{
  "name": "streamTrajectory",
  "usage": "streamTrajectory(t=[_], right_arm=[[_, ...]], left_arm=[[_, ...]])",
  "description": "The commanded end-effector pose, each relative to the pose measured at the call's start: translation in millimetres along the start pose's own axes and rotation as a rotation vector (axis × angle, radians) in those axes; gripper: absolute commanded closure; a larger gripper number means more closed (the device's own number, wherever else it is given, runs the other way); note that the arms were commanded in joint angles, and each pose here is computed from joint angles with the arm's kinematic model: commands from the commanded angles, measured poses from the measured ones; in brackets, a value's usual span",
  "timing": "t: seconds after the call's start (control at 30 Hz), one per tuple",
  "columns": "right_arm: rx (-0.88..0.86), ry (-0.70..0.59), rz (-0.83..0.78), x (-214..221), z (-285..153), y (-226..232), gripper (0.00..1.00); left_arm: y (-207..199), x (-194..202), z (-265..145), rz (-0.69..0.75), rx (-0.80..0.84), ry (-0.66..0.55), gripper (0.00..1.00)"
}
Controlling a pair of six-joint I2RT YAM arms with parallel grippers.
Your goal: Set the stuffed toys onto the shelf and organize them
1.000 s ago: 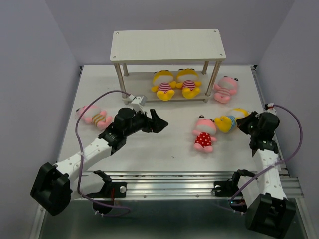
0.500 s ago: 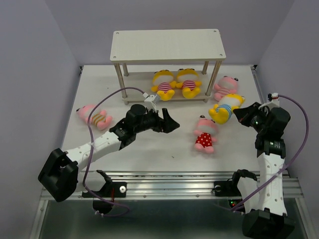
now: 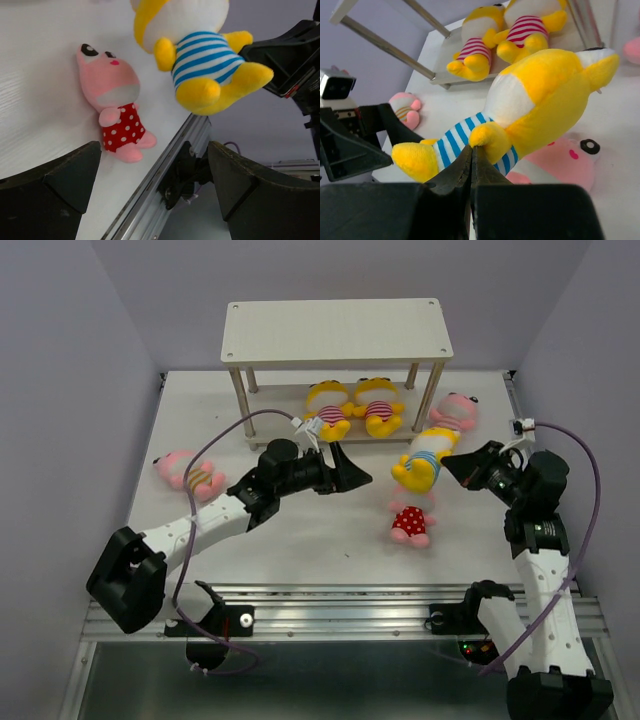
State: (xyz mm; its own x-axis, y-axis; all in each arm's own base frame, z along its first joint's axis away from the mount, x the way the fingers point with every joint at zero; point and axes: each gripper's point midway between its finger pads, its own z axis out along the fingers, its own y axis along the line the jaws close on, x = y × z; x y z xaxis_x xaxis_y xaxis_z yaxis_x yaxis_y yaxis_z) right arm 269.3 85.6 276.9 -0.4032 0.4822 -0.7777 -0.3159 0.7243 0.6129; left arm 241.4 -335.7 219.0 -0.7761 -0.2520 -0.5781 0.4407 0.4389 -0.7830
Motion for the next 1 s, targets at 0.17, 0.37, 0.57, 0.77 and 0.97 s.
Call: streamTrajectory(t=[0.17,0.37,0.57,0.77,0.97], right_arm=[[-0.144,-0.011,-0.083,-0.2,22.2,47.1,0.99],[-0.152,-0.015,-0.091,3.2,37.8,52.6,0.99],[-0.153,-0.034,-0.083,2.0,44.6,55.1,0.99],[-0.157,-0.038,-0.078,2.7,46.6,58.9,0.99],[-0.180,-0.035,-0.084,3.0,44.0,65.5,0.99]], left_arm=[[-55.9,-26.1,22.8,-0.130,0.212,0.003,0.01],[-51.0,-17.8,25.0,-0.156,0.208,0.018,0.01],[-48.0,-10.9,24.8,-0.175,0.229,0.026,0.01],[-49.8,-8.7,31.3,-0.189,0.255,0.045,0.11],[-49.1,-12.1,34.3,-0.188,0.252,0.031,0.14]])
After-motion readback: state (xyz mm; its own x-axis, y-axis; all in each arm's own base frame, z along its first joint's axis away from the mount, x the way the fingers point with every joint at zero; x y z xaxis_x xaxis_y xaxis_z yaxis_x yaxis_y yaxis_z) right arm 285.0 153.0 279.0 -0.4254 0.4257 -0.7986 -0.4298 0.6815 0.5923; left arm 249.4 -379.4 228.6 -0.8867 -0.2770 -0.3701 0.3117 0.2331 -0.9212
